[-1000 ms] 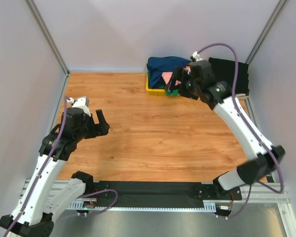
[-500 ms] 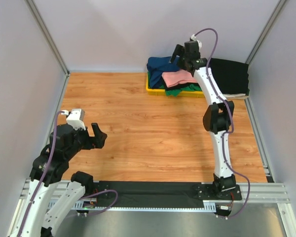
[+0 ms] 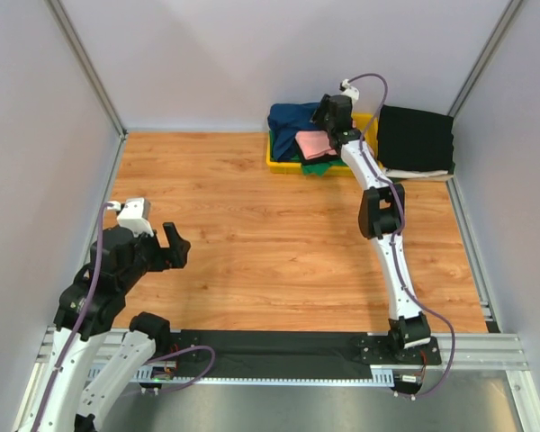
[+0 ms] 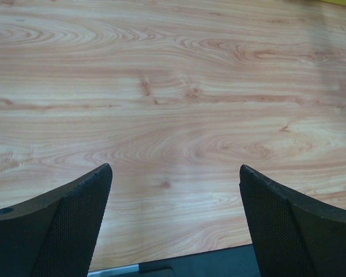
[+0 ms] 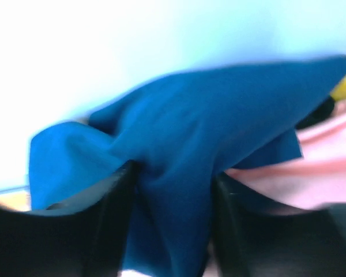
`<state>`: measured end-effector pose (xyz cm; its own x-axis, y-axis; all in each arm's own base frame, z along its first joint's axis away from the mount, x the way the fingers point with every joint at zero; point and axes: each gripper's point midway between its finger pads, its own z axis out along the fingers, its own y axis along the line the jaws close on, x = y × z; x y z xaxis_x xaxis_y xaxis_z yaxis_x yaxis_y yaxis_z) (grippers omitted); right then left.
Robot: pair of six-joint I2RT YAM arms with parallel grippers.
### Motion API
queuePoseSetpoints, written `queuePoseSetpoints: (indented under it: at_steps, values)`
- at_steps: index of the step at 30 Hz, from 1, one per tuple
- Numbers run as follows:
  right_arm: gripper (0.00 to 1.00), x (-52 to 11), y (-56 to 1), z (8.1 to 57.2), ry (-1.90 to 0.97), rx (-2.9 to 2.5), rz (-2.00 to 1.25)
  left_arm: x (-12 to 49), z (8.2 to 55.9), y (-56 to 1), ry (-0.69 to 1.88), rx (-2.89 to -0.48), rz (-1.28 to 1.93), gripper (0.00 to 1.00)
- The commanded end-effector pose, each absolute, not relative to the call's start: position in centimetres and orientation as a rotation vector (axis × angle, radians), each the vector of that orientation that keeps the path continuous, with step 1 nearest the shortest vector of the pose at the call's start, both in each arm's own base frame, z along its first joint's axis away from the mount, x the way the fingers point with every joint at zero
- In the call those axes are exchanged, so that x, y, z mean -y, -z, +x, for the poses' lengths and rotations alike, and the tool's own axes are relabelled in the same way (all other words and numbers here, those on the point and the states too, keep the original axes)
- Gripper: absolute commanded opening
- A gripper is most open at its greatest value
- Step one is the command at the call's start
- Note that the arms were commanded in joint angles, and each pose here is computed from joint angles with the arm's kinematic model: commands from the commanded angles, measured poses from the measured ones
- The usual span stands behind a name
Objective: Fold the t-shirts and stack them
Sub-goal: Grab the tshirt from the pile, then move the tshirt to the center of the board
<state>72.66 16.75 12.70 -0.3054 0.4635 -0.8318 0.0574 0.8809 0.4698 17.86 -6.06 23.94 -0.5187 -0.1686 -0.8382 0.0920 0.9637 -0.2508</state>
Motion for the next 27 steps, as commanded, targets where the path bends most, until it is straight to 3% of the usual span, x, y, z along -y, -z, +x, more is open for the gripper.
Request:
queuePoseSetpoints:
  at_steps: [1, 4, 9, 14, 17, 21, 22, 23, 24, 25, 27]
  values:
    - [0.27, -18.8, -19.3, 73.6, -0.493, -1.658, 0.298, 5.7, 18.3, -24.0, 0.300, -2.088, -0.079, 0.97]
    - [0.00, -20.8, -25.0, 72.4, -0.493, -1.570, 0.213, 5.6, 18.2, -24.1, 0.299, -2.082, -0.081, 0.97]
    - [0.00, -25.2, -41.2, 66.2, -0.636, -1.312, 0.018, 5.4, 18.2, -24.0, 0.287, -2.079, -0.097, 0.97]
    - [0.00, -26.6, -55.9, 55.5, -0.671, -1.104, -0.073, 4.9, 18.0, -24.4, 0.276, -2.060, -0.119, 0.95]
    - [0.00, -24.5, -56.6, 53.4, -0.649, -1.159, 0.005, 4.9, 17.8, -24.6, 0.280, -2.045, -0.118, 0.95]
    - [0.00, -20.2, -47.0, 54.5, -0.462, -1.485, 0.238, 4.7, 17.8, -24.8, 0.276, -2.036, -0.128, 0.95]
    - [0.04, -18.9, -40.6, 54.0, -0.378, -1.671, 0.288, 4.6, 17.8, -24.9, 0.274, -2.034, -0.130, 0.95]
    - [0.16, -17.9, -37.3, 53.4, -0.331, -1.763, 0.340, 4.6, 17.8, -24.8, 0.274, -2.036, -0.130, 0.96]
    - [0.59, -15.5, -34.4, 52.9, -0.269, -1.838, 0.417, 4.6, 17.8, -24.9, 0.273, -2.034, -0.129, 0.96]
    - [0.73, -13.7, -30.5, 51.0, -0.223, -1.967, 0.508, 4.7, 18.0, -24.7, 0.271, -2.043, -0.130, 0.97]
    - [0.83, -8.5, -21.7, 46.8, -0.079, -2.222, 0.688, 4.8, 18.0, -24.6, 0.272, -2.058, -0.124, 0.98]
